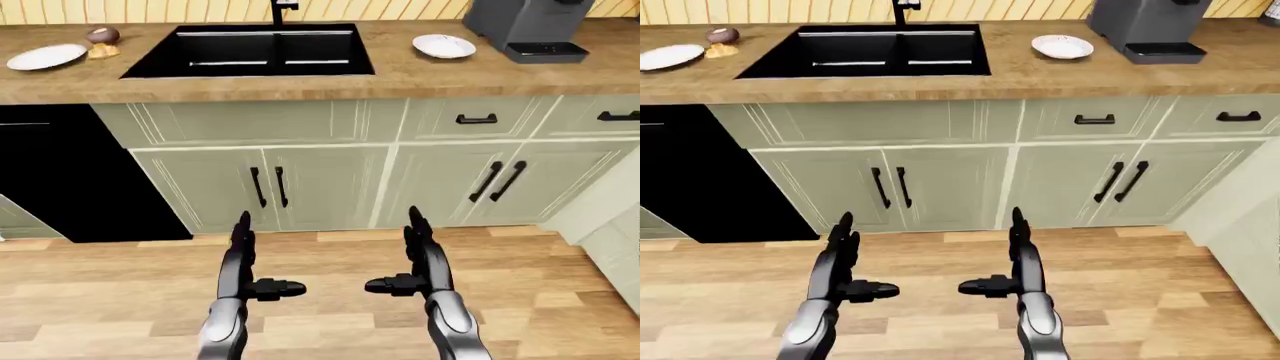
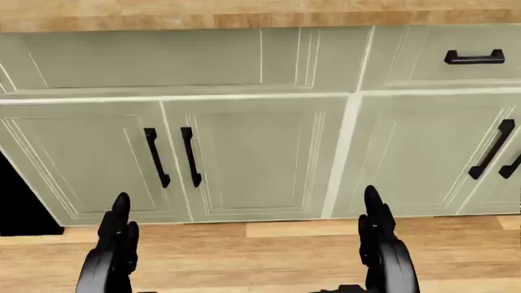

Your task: Place the pastries on the plates.

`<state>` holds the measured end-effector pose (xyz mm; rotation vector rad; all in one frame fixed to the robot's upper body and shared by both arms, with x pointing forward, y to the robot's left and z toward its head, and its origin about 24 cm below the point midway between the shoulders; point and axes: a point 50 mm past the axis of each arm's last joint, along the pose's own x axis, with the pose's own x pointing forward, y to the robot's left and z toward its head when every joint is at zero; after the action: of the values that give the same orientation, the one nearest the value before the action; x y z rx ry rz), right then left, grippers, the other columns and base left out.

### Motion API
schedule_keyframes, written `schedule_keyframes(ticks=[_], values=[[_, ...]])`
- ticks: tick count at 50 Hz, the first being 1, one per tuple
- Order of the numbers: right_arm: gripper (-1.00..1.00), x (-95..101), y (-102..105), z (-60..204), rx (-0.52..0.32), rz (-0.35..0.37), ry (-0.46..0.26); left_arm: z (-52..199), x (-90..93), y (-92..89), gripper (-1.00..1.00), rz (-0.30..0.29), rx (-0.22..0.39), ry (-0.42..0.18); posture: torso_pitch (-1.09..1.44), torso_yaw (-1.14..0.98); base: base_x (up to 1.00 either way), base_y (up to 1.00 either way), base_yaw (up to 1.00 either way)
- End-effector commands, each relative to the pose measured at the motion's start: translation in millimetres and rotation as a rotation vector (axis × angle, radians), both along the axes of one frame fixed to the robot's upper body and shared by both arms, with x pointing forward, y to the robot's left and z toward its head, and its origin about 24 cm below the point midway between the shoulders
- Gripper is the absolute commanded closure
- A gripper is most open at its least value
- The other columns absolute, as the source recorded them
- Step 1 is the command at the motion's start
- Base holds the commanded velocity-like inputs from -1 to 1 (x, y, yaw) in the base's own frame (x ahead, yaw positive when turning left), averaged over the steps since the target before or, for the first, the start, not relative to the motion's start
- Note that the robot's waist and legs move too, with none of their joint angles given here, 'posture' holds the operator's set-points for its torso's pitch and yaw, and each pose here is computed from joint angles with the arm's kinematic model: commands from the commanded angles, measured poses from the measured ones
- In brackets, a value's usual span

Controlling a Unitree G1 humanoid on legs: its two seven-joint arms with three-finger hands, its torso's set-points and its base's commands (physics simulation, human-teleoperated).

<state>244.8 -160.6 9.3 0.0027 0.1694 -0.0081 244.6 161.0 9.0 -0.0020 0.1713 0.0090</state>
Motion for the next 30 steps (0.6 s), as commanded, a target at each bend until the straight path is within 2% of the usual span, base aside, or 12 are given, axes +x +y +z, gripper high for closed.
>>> schedule_keyframes(ticks=[1, 6, 8, 14, 15, 16, 18, 20, 21, 23, 26, 30], values=[[-1.00, 10.5, -0.1, 32.8, 0.012, 0.003, -0.160, 30.3, 9.9, 1.3, -1.00, 0.003, -0.003, -0.162, 0.00, 0.00, 0.00, 0.00, 0.00], [-1.00, 10.5, -0.2, 32.9, 0.013, 0.003, -0.159, 30.2, 10.0, 1.5, -1.00, 0.004, -0.003, -0.161, 0.00, 0.00, 0.00, 0.00, 0.00], [-1.00, 8.9, -1.1, 42.7, -0.009, 0.011, -0.199, 26.2, 9.2, 2.4, -1.00, 0.003, 0.018, -0.112, 0.00, 0.00, 0.00, 0.00, 0.00], [-1.00, 7.9, 0.4, 48.1, -0.014, 0.026, -0.216, 36.4, 10.0, 3.8, -1.00, 0.009, 0.055, -0.137, 0.00, 0.00, 0.00, 0.00, 0.00], [-1.00, 8.0, -0.7, 54.9, -0.019, 0.024, -0.227, 49.2, 13.9, 6.1, -1.00, 0.037, 0.031, -0.144, 0.00, 0.00, 0.00, 0.00, 0.00], [-1.00, 8.6, -1.6, 64.0, -0.020, 0.025, -0.236, 58.8, 16.0, 5.4, -1.00, 0.027, 0.004, -0.159, 0.00, 0.00, 0.00, 0.00, 0.00], [-1.00, 9.9, -3.7, 72.8, -0.024, 0.021, -0.257, 76.3, 18.7, 5.7, -1.00, 0.020, 0.014, -0.187, 0.00, 0.00, 0.00, 0.00, 0.00], [-1.00, 10.0, -3.7, 73.2, -0.024, 0.021, -0.258, 76.9, 18.8, 5.7, -1.00, 0.020, 0.014, -0.188, 0.00, 0.00, 0.00, 0.00, 0.00], [-1.00, 13.3, -8.5, 99.2, -0.034, 0.010, -0.295, 98.1, 23.6, 8.3, -1.00, 0.021, 0.073, -0.239, 0.00, 0.00, 0.00, 0.00, 0.00], [-1.00, 13.7, -8.5, 113.2, -0.035, 0.014, -0.322, 114.7, 25.2, 7.8, -1.00, 0.019, 0.106, -0.264, 0.00, 0.00, 0.00, 0.00, 0.00], [-1.00, 21.3, -7.0, 148.6, -0.045, 0.033, -0.366, 147.3, 34.4, 3.2, -1.00, 0.001, 0.109, -0.311, 0.00, 0.00, 0.00, 0.00, 0.00], [-1.00, 30.0, -3.3, 172.8, -0.068, 0.054, -0.392, 172.8, 46.7, 3.1, -1.00, -0.002, 0.106, -0.330, 0.00, 0.00, 0.00, 0.00, 0.00]])
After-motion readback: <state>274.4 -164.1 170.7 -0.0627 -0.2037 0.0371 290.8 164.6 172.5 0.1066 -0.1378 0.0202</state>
